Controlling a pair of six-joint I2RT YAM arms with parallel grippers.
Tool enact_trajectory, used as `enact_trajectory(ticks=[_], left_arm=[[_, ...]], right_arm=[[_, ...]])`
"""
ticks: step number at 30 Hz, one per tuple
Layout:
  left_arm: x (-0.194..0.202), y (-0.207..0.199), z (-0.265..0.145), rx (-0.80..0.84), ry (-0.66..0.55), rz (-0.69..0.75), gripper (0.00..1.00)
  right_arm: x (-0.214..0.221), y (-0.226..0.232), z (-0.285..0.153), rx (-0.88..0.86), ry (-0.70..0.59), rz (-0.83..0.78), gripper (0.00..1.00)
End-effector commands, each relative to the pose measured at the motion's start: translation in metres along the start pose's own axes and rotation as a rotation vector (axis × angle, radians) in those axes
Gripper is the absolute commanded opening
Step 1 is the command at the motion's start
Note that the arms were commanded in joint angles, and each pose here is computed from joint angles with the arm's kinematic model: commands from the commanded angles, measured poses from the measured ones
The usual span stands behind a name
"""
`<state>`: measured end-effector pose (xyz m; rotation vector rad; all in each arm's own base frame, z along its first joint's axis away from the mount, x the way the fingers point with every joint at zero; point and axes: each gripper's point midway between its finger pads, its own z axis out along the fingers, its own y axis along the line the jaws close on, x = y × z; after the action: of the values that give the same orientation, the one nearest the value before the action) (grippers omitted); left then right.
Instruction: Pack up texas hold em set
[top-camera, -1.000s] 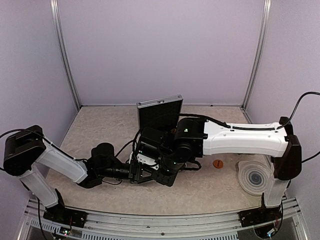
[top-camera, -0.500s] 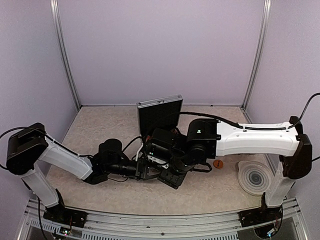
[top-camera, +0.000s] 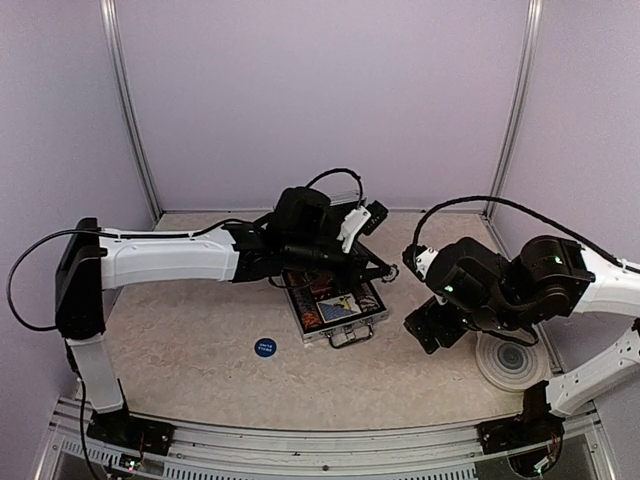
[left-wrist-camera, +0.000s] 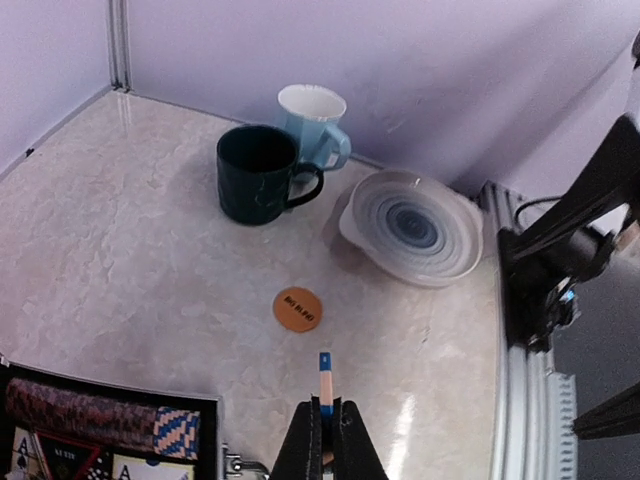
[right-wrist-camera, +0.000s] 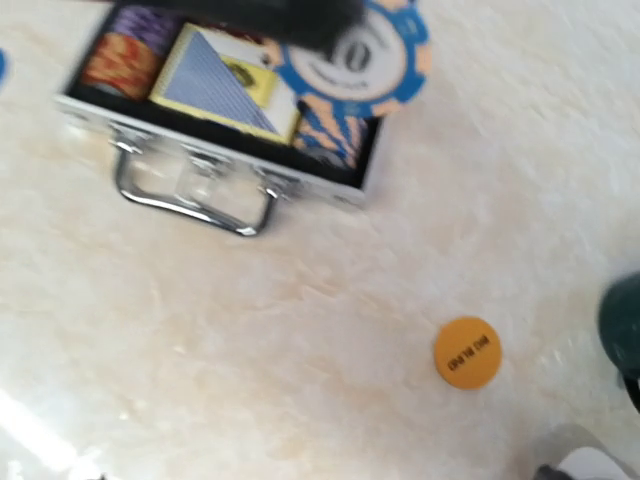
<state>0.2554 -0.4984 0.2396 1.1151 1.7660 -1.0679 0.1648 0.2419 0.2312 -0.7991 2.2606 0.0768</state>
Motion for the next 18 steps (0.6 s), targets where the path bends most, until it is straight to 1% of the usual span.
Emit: enact_trajectory(ticks=[1,5,9,11,15,18], left_arm=[[0.087,0.029,0.040,-0.007,0.341,0.232,0.00],[0.098,0.048,0.066,-0.001,0.404,0.323,0.00],[0.088,0.065,0.077,-0.035,0.382,0.397,0.00],[0.087,0.071,0.079,-0.054,0.390,0.428,0.00],[0.102,0.087,0.085,-0.106,0.439,0.448,0.00],[0.108,0.094,0.086,-0.135,0.445,0.448,0.00]], right_arm=[[0.006,-0.015,0.012,0.084,-0.028,0.060,0.93],[0.011,-0.022,0.017,0.114,-0.015,0.056,0.95],[0.013,-0.025,0.013,0.105,-0.027,0.057,0.95],[0.015,-0.031,0.010,0.112,-0.034,0.063,0.95],[0.016,-0.034,0.002,0.086,-0.065,0.093,0.95],[0.013,-0.035,-0.003,0.065,-0.087,0.117,0.96]])
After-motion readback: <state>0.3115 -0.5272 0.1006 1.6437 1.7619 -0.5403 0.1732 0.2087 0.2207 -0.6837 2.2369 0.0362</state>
